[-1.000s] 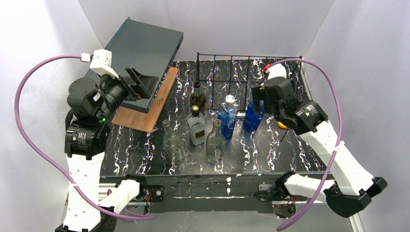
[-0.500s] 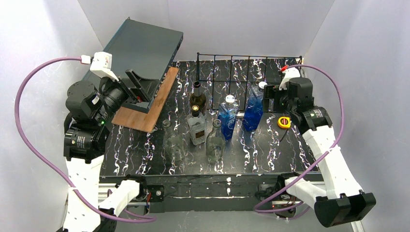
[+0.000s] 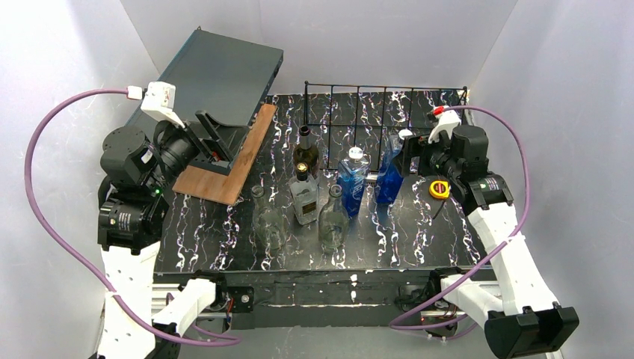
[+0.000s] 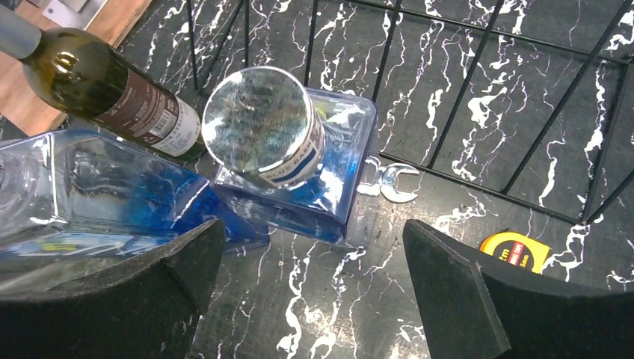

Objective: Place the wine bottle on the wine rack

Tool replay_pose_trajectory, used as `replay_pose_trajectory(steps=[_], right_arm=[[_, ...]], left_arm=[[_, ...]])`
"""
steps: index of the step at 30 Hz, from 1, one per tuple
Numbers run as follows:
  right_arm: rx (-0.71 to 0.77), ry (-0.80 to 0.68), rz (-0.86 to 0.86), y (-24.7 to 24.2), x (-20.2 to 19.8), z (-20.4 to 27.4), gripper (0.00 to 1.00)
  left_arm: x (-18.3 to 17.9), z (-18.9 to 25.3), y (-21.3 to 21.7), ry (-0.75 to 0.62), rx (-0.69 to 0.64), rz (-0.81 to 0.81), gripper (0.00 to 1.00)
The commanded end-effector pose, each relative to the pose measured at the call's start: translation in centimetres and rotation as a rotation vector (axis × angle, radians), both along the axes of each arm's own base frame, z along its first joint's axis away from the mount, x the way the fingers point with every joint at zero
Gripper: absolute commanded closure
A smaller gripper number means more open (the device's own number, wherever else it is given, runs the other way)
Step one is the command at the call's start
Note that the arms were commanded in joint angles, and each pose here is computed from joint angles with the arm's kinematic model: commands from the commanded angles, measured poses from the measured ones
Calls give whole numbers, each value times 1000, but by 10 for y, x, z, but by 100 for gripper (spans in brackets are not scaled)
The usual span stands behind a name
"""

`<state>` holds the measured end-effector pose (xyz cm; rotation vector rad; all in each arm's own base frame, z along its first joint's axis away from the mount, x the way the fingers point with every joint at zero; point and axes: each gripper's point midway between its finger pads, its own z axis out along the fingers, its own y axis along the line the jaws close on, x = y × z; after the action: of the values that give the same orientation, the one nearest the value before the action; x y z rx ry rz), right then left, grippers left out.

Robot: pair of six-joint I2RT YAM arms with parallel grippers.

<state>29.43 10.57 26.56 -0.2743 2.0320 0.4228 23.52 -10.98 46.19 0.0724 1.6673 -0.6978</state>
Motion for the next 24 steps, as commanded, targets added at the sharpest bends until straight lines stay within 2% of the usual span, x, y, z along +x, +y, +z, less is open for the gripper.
replay_pose_trajectory(steps=[1,8,17,24], right_arm=[[54,-24,-35,0,-3,14,2],[70,-7,-193,-11,-4,9,2],[-68,-68,-242,9,-2,2,2],[-74,-109,-295,13,4,-7,2]], left_arm=[[-3,1,-4,-18,8,-31,1],[1,-3,-4,-2,5,-28,1],[-1,-2,-3,-3,3,-23,1],[3,-11,2,19,22,12,1]])
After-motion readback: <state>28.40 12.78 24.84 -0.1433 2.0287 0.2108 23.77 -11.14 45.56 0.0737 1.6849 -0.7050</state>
